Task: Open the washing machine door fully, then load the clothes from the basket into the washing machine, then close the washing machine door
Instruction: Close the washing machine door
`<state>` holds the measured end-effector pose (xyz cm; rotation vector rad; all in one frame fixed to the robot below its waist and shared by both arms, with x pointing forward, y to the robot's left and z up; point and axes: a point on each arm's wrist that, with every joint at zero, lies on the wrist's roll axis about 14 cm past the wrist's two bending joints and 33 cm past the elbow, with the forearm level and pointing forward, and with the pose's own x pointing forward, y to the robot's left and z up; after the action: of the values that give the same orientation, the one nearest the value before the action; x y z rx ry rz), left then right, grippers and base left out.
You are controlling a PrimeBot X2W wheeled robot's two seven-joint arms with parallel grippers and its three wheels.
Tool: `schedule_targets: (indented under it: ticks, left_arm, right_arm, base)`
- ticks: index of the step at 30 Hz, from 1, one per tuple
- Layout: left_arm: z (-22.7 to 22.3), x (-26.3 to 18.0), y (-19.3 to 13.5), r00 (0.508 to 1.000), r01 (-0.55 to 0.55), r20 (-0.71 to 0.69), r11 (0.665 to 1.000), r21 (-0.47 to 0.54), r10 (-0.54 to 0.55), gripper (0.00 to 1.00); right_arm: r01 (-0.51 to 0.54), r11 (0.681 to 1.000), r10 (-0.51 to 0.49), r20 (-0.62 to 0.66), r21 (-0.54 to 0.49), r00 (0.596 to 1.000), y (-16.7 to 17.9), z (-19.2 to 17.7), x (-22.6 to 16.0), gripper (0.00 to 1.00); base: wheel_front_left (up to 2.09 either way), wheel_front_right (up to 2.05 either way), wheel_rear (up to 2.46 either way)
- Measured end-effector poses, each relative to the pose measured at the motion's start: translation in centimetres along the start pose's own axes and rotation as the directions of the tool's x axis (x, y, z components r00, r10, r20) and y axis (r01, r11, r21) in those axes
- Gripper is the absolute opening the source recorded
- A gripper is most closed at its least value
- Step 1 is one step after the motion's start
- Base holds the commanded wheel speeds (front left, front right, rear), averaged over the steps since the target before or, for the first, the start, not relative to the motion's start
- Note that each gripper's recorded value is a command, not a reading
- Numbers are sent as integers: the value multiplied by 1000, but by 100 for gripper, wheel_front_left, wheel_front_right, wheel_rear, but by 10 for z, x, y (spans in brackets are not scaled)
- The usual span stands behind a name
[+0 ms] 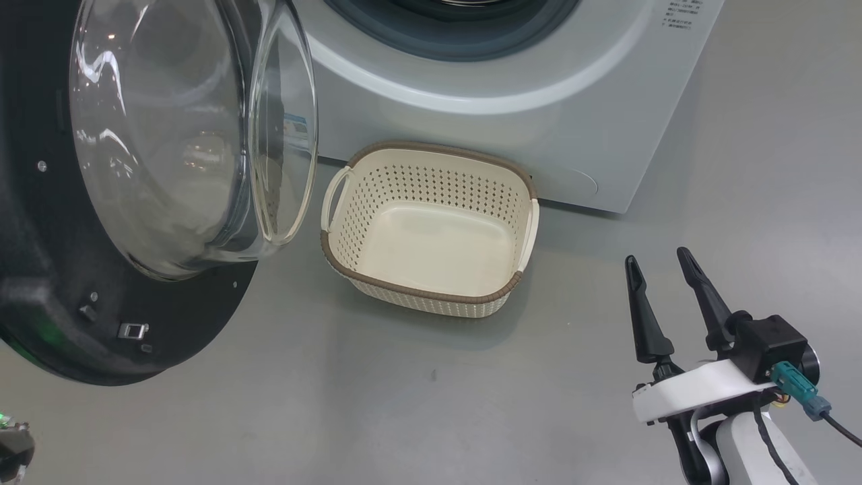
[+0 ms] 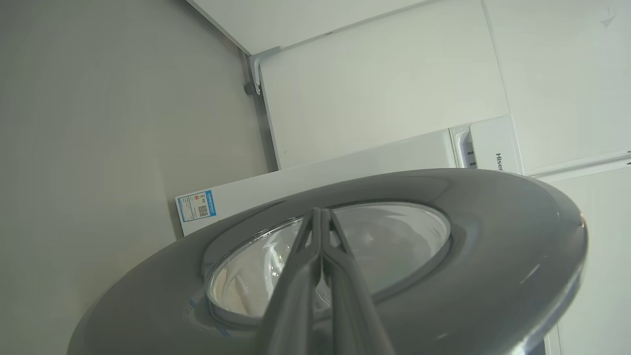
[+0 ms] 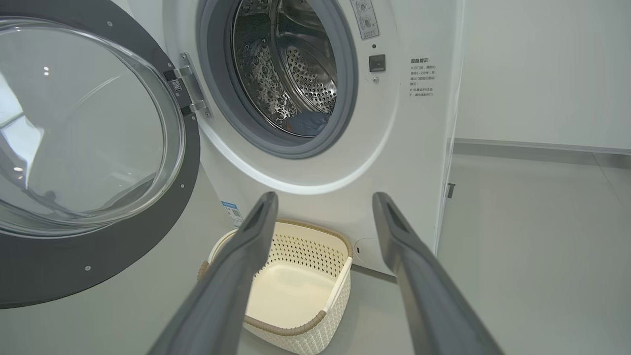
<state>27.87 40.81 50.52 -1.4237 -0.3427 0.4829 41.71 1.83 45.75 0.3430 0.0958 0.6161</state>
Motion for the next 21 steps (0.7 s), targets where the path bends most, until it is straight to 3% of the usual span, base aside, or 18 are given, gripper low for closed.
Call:
schedule_targets:
  ticks: [8,21]
  left_arm:
    - [-9,-2,3,994,2,-105,994,-114,-14,0]
    - [-44,-13,9,949,-31,-315,986,-162,-22,0]
  right_arm:
    - [3,1000,-3,0,-2,1000,0,0,-2,100]
    - [9,1000,-9,-4,8,1000,-2,-1,-3,100]
  base:
    - [0,0,0]
    - [0,0,0]
